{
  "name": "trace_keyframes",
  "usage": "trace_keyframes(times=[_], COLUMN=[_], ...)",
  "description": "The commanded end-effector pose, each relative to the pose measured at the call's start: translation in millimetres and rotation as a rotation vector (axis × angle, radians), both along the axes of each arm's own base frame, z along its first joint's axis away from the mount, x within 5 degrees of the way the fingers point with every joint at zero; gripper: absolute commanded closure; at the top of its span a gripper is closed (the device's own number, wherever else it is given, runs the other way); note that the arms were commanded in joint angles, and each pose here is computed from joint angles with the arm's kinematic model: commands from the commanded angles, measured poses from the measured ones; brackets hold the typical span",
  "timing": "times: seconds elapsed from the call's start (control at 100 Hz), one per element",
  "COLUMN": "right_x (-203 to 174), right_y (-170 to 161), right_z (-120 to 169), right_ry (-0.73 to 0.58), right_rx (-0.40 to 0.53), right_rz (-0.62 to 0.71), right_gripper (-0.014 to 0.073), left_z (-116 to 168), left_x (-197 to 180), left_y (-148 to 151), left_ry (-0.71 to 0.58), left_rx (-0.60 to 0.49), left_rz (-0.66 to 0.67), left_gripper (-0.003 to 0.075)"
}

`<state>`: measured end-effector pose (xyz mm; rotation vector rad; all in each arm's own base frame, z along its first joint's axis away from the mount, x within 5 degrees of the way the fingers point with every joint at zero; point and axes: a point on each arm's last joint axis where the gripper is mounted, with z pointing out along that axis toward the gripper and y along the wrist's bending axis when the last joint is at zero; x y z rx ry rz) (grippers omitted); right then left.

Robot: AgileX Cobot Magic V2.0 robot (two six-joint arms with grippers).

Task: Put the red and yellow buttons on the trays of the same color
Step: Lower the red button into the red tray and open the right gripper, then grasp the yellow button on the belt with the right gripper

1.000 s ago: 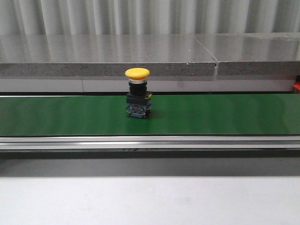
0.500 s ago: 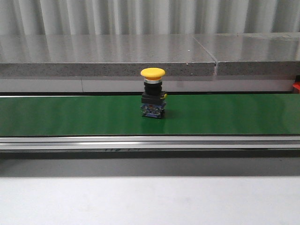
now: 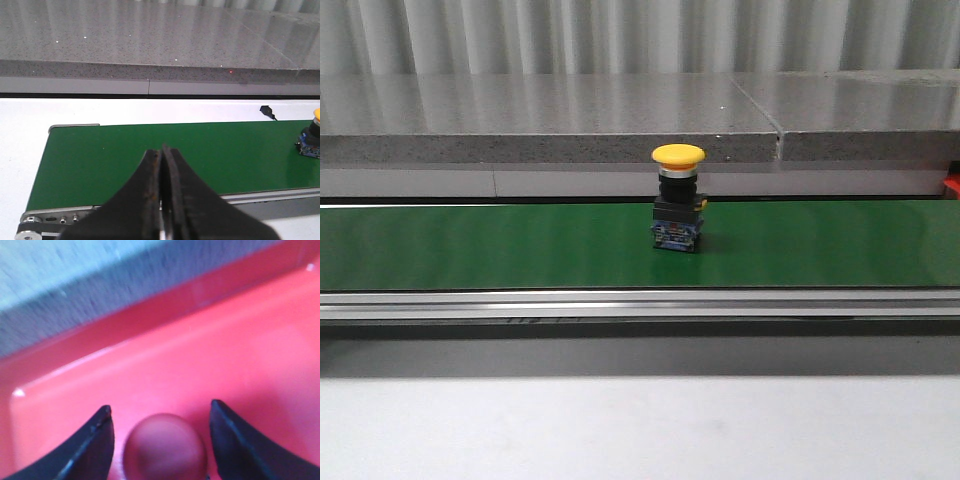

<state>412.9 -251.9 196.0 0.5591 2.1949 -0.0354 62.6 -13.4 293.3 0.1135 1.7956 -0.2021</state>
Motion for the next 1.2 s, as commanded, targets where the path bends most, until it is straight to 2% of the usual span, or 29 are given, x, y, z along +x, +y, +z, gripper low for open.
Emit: trace_keyframes(times=[0.0, 0.42, 0.65, 0.74, 0.93, 1.08, 1.19], right_x=[-6.7, -42.3, -71.7, -88.2, -117.7, -139.0, -151.0], right_y=[0.4, 47.3, 87.6, 111.0, 161.2, 190.8, 204.2], right_z=[66.7, 161.3, 211.8, 226.4, 227.3, 208.0, 183.8], right_ry=[-0.157, -0.263, -0.314, -0.342, -0.347, -0.303, -0.248], right_rx=[-0.061, -0.012, -0.067, -0.122, -0.198, -0.191, -0.145], right_rz=[-0.039, 0.122, 0.245, 0.291, 0.419, 0.515, 0.553], right_gripper=[0.0156, 0.0156, 0.0156, 0.0156, 0.0156, 0.0156, 0.0156], left_z=[13.9, 13.9, 13.9, 13.9, 13.9, 13.9, 13.9], left_x=[1.1, 1.1, 1.1, 1.1, 1.1, 1.1, 1.1], left_y=[-0.6, -0.6, -0.6, -0.6, -0.6, -0.6, -0.6], left_ry=[-0.084, -0.084, -0.084, -0.084, -0.084, -0.084, -0.084], left_rx=[-0.021, -0.021, -0.021, -0.021, -0.021, -0.021, -0.021], left_rz=[-0.006, -0.006, -0.006, -0.006, -0.006, -0.006, -0.006], left_gripper=[0.0741, 0.0741, 0.0741, 0.0741, 0.0741, 0.0741, 0.0741])
